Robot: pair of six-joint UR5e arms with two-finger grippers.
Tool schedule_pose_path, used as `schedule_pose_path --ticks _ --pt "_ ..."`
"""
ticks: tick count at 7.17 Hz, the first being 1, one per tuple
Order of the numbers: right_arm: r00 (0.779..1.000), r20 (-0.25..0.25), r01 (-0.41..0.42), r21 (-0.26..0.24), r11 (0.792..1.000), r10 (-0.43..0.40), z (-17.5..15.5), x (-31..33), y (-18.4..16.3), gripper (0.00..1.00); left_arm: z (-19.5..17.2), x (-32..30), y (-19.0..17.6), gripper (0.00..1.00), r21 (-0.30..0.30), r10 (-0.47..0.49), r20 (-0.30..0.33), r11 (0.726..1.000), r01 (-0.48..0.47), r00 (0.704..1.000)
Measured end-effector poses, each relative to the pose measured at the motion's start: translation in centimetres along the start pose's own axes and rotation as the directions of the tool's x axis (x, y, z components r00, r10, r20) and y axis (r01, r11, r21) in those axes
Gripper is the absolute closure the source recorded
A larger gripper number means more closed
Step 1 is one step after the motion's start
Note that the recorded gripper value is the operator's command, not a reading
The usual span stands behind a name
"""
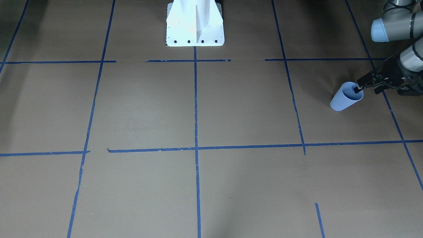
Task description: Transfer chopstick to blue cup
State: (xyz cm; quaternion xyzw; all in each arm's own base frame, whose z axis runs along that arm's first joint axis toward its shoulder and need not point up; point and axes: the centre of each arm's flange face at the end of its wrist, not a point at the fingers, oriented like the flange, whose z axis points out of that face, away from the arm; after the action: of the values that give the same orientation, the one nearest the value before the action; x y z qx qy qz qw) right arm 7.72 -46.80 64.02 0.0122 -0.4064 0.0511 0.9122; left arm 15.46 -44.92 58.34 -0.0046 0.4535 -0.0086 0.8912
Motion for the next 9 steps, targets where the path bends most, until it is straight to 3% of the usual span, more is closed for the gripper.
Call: schedule_pose_path --ticks 1,3,4,6,9 --pt "1.0 0.0 0.0 0.0 1.0 0.0 0.0 0.0 0.0 0.0 0.9 0.3 0.3 0.17 -0.015 0.008 0.007 1.0 -0.008 1.0" --pt "1.0 0.0 0.0 0.0 1.0 0.0 0.0 0.0 0.0 0.0 1.8 0.7 0.6 0.71 -0.032 0.009 0.01 0.999 -0.009 1.0" --pt "1.0 0.001 0.0 0.0 1.0 0.0 0.0 0.0 0.0 0.0 1.9 0.8 0.6 0.83 -0.034 0.004 0.011 0.999 -0.004 1.0" --pt "1.0 0.001 0.001 0.001 1.0 -0.001 -0.1 -0.1 0.0 0.0 1.9 1.0 0.6 0.96 -0.034 -0.002 0.009 0.999 0.002 1.0" --pt "1.0 0.005 0.011 0.01 1.0 -0.011 -0.6 -0.7 -0.2 0.0 -0.4 3.6 0.6 0.98 -0.041 -0.015 -0.017 0.999 0.015 1.0"
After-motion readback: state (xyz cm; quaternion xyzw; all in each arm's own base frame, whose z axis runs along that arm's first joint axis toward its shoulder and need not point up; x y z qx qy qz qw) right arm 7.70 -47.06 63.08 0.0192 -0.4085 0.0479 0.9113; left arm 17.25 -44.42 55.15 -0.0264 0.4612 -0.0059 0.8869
